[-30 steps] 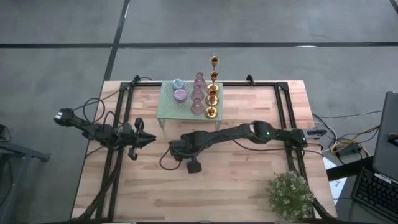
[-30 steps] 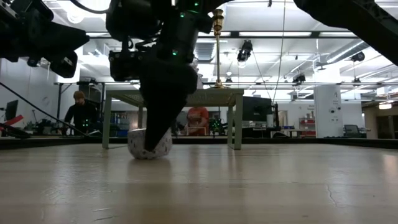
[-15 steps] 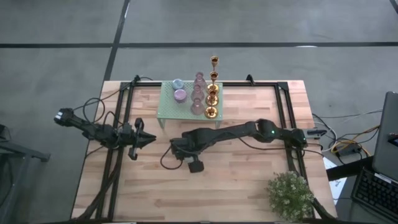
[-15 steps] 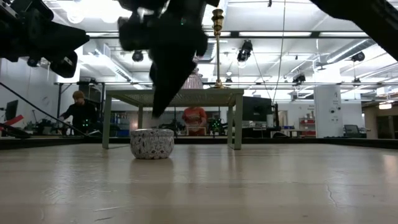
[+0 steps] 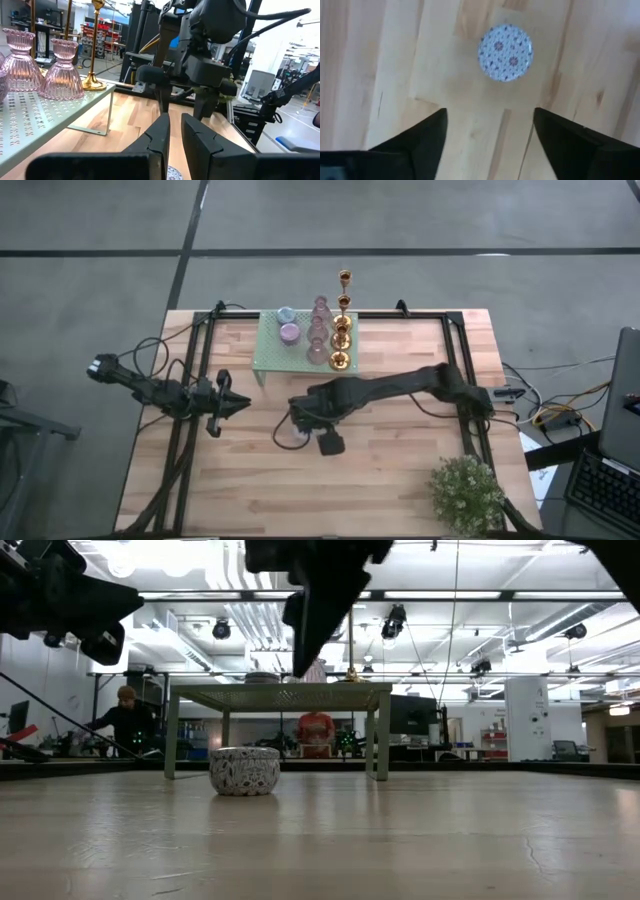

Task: Pick & Place candle stick holders
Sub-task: Put the white scented candle on the shelf aligned with the scented candles

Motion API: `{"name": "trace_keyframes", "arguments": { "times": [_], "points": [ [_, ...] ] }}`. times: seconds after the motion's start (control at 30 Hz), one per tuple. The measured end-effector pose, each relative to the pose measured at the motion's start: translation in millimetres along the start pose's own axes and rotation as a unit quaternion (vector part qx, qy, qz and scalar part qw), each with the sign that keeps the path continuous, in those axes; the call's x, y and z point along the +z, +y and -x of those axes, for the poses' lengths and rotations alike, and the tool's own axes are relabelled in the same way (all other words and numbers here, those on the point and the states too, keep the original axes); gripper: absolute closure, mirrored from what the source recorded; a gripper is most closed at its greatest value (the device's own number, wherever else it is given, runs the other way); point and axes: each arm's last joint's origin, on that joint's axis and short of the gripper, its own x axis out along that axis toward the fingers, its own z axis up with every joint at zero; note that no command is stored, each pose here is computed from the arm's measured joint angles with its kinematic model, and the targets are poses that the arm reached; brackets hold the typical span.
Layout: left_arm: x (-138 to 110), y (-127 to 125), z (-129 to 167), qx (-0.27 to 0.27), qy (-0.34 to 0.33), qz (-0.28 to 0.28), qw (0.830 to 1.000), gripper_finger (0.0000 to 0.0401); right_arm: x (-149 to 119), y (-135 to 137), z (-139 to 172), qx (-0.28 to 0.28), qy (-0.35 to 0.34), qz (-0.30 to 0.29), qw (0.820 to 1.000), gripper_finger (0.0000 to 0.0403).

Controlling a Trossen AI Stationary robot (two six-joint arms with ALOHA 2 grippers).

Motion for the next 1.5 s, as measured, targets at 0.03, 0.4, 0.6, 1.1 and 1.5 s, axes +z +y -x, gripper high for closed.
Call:
{"name": "trace_keyframes", "arguments": {
  "times": [0.03, 0.4, 0.6, 1.1, 1.5],
  "points": [
    [0, 0, 0, 0.000, 0.000, 0.000, 1.000, 0.0350, -3, 1, 0, 0.001, 0.002, 0.001, 1.000, 0.0119],
    [0, 0, 0, 0.000, 0.001, -0.001, 1.000, 0.0350, -56, 1, 10, -0.039, -0.025, -0.018, 0.999, 0.0323],
    [0, 0, 0, 0.000, 0.001, 0.000, 1.000, 0.0350, -93, 3, 31, -0.037, -0.129, -0.032, 0.990, 0.0389],
    [0, 0, 0, 0.000, 0.000, -0.007, 1.000, 0.0350, -211, 8, 63, -0.029, -0.425, -0.051, 0.903, 0.0390],
    [10, 4, 1, 0.086, -0.060, 0.000, 0.994, 0.0350, -280, 8, 53, -0.040, -0.500, -0.047, 0.864, 0.0390]
  ]
}}
